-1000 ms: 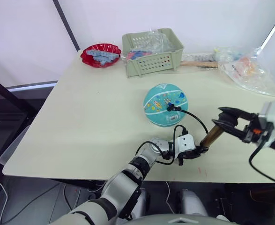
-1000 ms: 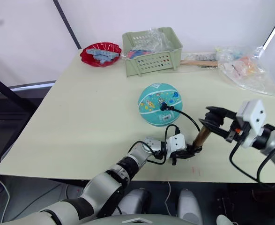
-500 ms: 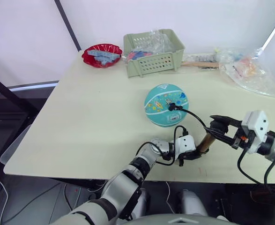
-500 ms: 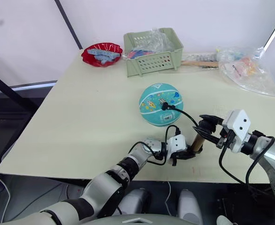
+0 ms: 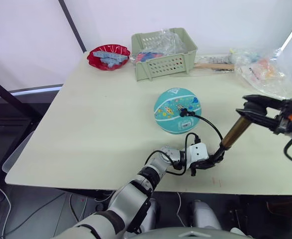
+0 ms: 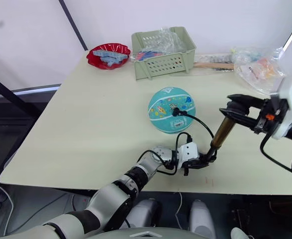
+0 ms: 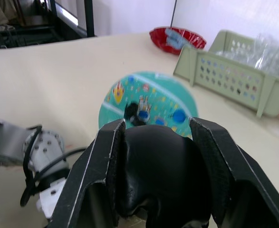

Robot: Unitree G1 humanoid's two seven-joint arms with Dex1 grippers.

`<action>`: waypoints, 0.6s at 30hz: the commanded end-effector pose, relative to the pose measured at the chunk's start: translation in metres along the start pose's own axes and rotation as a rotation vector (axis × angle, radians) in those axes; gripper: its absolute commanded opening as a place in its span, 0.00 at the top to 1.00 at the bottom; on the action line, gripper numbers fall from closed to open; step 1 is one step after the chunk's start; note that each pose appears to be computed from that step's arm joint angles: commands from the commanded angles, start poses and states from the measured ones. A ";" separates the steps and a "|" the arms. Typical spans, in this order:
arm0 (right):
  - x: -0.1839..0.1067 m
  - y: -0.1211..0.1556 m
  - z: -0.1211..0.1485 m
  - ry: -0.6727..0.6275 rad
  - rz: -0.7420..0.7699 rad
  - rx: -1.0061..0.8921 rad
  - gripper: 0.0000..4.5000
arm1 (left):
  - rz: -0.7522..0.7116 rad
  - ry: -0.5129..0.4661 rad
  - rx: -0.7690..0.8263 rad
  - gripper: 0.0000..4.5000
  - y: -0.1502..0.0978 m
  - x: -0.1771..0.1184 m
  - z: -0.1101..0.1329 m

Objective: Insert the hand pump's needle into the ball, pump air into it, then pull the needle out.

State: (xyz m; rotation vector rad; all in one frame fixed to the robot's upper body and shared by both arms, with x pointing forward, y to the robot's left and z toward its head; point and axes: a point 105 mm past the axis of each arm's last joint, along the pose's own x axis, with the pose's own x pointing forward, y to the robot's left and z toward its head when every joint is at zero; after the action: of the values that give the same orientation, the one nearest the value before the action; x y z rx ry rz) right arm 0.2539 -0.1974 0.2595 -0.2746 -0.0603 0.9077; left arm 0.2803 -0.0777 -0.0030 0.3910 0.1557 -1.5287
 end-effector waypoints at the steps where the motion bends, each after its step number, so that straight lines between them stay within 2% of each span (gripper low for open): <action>1: -0.022 -0.016 0.057 -0.132 -0.105 -0.130 0.64 | -0.090 0.101 -0.044 0.79 -0.025 0.003 -0.028; 5: -0.029 -0.022 0.089 -0.202 -0.108 -0.132 0.64 | -0.087 0.112 -0.044 0.79 -0.024 0.003 -0.029; 9: -0.029 -0.022 0.093 -0.197 -0.106 -0.140 0.64 | -0.085 0.115 -0.044 0.79 -0.024 0.002 -0.030; 12: -0.026 -0.020 0.078 -0.165 -0.079 -0.118 0.64 | -0.093 0.115 -0.043 0.79 -0.024 0.002 -0.029; 18: -0.014 -0.011 0.030 -0.070 -0.048 -0.073 0.64 | -0.094 0.117 -0.041 0.79 -0.023 0.002 -0.029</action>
State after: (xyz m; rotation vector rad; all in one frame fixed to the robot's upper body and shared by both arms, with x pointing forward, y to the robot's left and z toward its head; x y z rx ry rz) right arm 0.2516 -0.2084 0.2884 -0.2447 -0.1197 0.8939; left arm 0.2849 -0.0786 0.0026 0.4106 0.1335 -1.5283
